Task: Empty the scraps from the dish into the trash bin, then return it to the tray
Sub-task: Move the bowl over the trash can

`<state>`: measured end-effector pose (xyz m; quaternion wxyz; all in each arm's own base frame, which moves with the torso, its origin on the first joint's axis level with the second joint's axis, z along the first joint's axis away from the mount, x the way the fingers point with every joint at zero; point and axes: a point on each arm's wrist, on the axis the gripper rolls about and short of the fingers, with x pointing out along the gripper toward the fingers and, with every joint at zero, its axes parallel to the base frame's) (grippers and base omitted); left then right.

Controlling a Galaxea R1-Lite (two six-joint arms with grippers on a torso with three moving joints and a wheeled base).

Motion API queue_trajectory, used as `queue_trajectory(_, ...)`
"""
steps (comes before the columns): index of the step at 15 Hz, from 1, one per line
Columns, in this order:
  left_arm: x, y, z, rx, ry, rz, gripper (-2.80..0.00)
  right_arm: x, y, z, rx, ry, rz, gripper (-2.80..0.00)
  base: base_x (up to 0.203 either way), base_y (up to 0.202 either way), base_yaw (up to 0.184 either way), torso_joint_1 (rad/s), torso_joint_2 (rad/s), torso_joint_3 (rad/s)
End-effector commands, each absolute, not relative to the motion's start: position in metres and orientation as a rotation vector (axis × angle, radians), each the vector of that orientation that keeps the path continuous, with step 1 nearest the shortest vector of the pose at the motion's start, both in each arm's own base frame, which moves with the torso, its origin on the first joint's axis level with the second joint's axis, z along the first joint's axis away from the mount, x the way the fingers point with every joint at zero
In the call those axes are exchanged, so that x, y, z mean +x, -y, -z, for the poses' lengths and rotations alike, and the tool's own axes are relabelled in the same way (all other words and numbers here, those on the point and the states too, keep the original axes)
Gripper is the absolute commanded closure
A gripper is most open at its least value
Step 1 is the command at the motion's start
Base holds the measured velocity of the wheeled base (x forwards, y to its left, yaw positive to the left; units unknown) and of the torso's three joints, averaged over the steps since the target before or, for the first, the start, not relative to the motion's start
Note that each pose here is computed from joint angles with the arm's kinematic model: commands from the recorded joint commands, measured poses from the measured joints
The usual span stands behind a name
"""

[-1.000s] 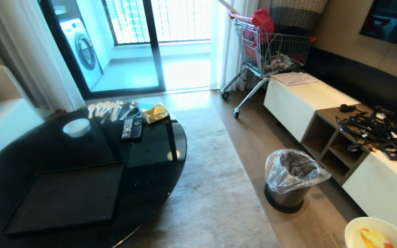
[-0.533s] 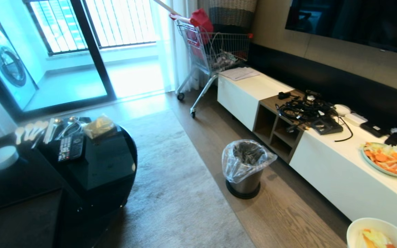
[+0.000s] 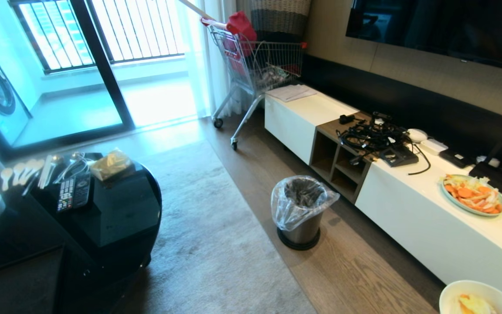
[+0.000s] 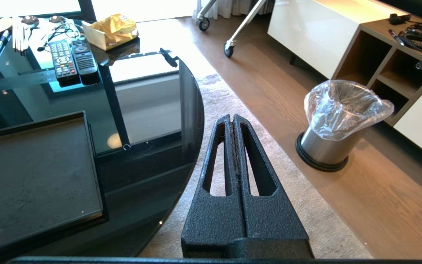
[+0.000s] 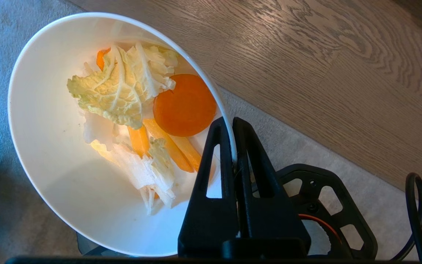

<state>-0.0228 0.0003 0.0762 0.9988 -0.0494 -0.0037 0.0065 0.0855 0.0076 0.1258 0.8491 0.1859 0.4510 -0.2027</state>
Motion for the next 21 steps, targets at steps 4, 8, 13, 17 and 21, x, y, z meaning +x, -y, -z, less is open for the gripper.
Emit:
queue_trajectory(4, -0.0228, -0.0003, -0.0763, -0.1, 0.008, -0.013, 0.0, 0.08, -0.0067, -0.1244, 0.402, -0.939, 0.43, 0.0, 0.0, 0.0, 0.0, 0.0, 0.0, 0.0)
queue_trajectory(8, -0.0228, -0.0003, -0.0763, -0.1, 0.008, -0.013, 0.0, 0.0811, -0.0068, -0.1246, 0.398, -0.935, 0.427, 0.0, 0.0, 0.0, 0.0, 0.0, 0.0, 0.0)
queue_trajectory(13, -0.0228, -0.0003, -0.0763, -0.1, 0.008, -0.013, 0.0, 0.0778, -0.0063, -0.1248, 0.4, -0.931, 0.424, 0.0, 0.0, 0.0, 0.0, 0.0, 0.0, 0.0)
queue_trajectory(17, -0.0228, -0.0003, -0.0763, -0.1, 0.008, -0.013, 0.0, 0.0767, -0.0063, -0.1247, 0.398, -0.929, 0.421, 0.0, 0.0, 0.0, 0.0, 0.0, 0.0, 0.0)
queue_trajectory(21, -0.0228, -0.0003, -0.0763, -0.1, 0.008, -0.013, 0.0, 0.074, -0.0057, -0.1276, 0.398, -0.929, 0.423, 0.0, 0.0, 0.0, 0.0, 0.0, 0.0, 0.0)
